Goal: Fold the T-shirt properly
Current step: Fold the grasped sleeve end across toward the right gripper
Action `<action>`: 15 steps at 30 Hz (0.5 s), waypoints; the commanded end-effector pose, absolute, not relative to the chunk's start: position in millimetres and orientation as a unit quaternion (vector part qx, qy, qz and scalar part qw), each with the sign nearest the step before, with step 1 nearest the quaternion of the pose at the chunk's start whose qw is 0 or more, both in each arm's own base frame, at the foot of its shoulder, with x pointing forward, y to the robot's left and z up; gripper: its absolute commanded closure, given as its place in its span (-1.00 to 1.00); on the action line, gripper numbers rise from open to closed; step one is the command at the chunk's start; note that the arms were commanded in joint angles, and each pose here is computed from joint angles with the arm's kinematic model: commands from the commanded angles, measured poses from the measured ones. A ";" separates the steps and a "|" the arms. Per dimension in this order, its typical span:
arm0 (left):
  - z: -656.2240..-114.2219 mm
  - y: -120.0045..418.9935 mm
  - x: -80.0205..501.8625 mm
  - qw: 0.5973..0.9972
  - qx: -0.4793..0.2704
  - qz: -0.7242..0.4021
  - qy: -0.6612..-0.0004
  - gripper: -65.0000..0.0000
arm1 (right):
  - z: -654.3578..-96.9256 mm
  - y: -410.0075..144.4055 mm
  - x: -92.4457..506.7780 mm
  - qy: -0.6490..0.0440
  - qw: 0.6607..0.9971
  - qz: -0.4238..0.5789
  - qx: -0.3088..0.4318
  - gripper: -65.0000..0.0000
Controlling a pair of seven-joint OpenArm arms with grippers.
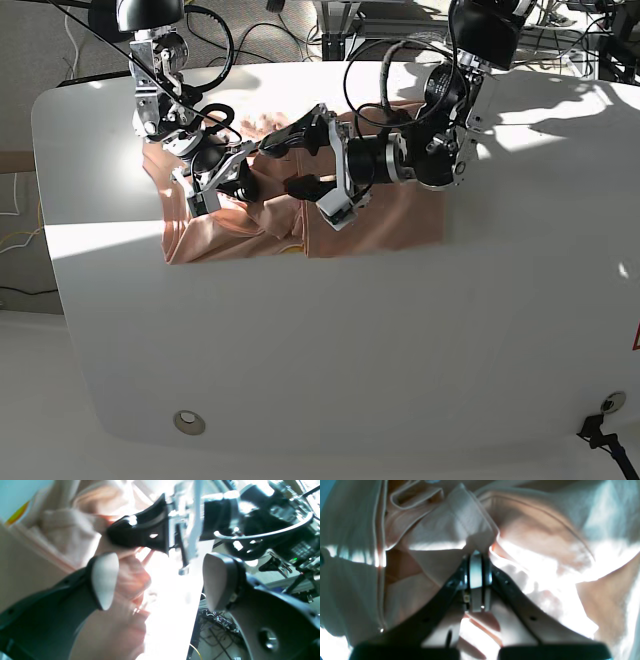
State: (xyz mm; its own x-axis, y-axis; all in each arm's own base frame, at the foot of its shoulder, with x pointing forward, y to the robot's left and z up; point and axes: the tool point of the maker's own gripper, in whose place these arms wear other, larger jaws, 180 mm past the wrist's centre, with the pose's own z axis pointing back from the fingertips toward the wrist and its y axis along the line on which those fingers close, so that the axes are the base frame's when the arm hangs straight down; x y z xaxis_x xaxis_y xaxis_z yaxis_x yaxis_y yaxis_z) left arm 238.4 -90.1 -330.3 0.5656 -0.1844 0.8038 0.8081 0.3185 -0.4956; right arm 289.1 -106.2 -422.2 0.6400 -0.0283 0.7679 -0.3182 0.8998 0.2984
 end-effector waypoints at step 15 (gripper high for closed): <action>-326.7 44.8 310.6 0.800 -0.271 -0.303 -0.442 0.15 | -411.4 -108.2 301.5 -0.429 0.876 0.093 0.201 1.00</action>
State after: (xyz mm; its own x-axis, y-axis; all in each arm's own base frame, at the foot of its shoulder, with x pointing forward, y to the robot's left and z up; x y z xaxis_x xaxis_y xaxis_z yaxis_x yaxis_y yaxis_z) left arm 301.0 49.6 -342.7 0.4866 -0.2571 0.8350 0.7051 0.6799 -0.2015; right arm 295.6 -106.4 -419.2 0.6376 -0.0143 0.7703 -0.3258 0.9010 0.2864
